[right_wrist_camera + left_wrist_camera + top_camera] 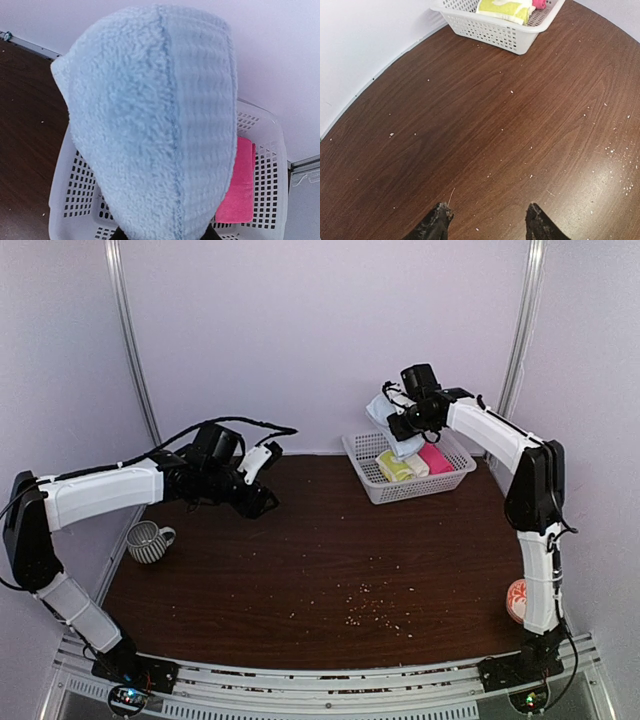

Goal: Roll the towels
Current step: Place the towel in the storage box.

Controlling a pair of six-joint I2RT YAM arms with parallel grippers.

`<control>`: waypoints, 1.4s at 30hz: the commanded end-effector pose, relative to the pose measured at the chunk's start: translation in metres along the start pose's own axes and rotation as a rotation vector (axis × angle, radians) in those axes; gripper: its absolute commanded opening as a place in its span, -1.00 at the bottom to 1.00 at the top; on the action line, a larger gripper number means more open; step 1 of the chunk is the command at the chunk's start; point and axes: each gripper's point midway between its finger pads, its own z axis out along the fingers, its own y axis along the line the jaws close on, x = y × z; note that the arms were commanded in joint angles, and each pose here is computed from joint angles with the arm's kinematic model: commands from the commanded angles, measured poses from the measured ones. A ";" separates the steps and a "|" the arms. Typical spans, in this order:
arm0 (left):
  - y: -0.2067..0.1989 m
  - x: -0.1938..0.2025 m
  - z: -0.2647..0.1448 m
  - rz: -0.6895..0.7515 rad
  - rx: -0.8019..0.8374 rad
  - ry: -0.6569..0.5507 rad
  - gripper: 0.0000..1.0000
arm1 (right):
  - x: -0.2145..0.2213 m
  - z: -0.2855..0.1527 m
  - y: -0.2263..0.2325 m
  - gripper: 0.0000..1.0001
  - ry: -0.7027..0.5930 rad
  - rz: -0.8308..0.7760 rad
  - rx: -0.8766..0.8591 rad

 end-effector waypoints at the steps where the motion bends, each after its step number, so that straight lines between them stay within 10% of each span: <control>1: 0.002 -0.012 -0.010 0.004 -0.019 -0.053 0.08 | -0.002 0.018 -0.022 -1.00 -0.016 0.112 0.164; 33: -0.004 -0.003 0.009 -0.027 0.095 -0.010 0.10 | 0.077 0.122 0.030 -1.00 0.132 0.307 0.166; 42: -0.004 -0.001 0.011 -0.033 0.115 -0.005 0.21 | 0.078 0.122 0.044 -0.38 0.141 0.310 0.131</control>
